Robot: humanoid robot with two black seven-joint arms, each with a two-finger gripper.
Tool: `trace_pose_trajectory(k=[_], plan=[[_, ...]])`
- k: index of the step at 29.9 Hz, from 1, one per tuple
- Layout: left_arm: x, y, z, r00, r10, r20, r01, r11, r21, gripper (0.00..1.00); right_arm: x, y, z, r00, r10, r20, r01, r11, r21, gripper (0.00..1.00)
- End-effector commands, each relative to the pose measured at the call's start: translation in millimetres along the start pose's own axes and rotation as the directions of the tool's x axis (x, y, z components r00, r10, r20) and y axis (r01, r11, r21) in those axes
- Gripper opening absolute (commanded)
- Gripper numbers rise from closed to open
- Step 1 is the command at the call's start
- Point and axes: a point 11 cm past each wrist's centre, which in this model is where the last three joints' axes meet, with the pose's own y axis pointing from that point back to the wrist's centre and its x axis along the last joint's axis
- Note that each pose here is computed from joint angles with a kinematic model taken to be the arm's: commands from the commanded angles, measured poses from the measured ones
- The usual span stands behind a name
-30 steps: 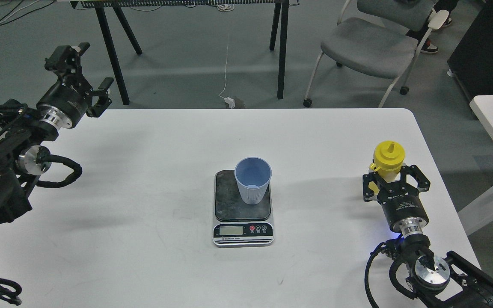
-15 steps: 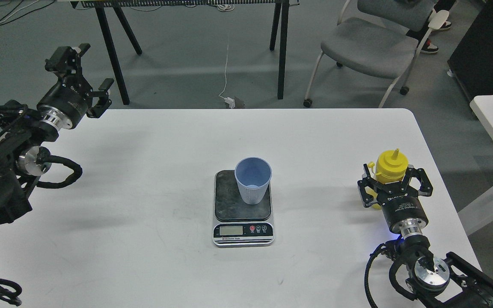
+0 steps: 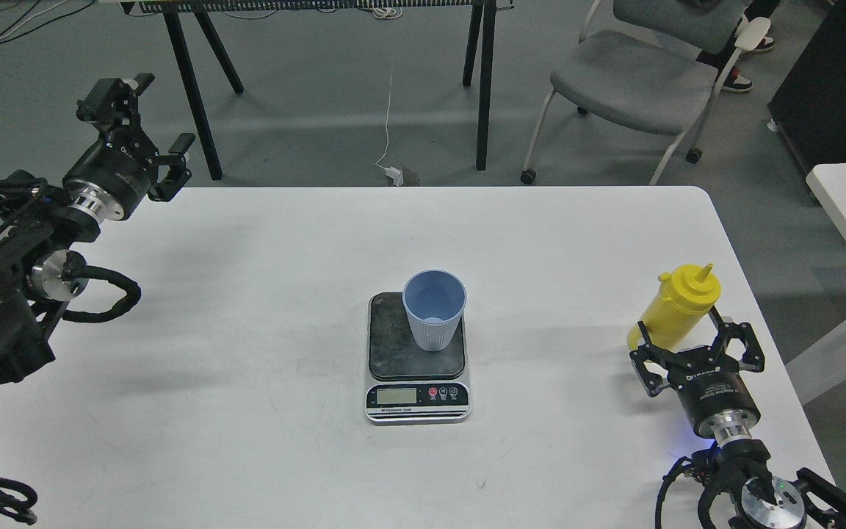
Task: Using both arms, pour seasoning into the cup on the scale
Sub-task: 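Set the yellow bottle down and open the right gripper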
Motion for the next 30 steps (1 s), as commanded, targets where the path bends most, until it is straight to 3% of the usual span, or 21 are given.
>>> trace_pose_trajectory(k=[1, 10, 15, 22, 30], plan=[[-0.2, 0.2, -0.9, 1.0, 0.0, -0.001, 0.0, 1.0, 0.002, 0.99, 15.0, 14.8, -10.4, 0.999, 0.041, -0.033, -0.041, 0.999, -0.003, 0.98], [-0.6, -0.7, 0.7, 1.0, -0.001, -0.001, 0.001, 1.0, -0.002, 0.99, 30.5, 38.7, -59.6, 0.985, 0.092, -0.144, -0.09, 0.996, 0.018, 0.99], [0.1, -0.5, 1.2, 1.0, 0.0, 0.0, 0.0, 1.0, -0.002, 0.99, 25.4, 37.5, -137.0, 0.945, 0.123, -0.304, -0.099, 0.991, 0.091, 0.99], [2.0, 0.4, 2.3, 1.0, 0.003, 0.004, -0.003, 1.0, -0.002, 0.99, -51.5, -3.7, -256.0, 0.858, 0.081, -0.507, 0.047, 0.971, 0.235, 0.99], [5.9, 4.9, -1.7, 1.0, 0.012, 0.005, -0.012, 1.0, 0.007, 0.99, -156.0, -83.4, -284.8, 0.783, -0.028, -0.622, 0.232, 0.94, 0.25, 0.99]])
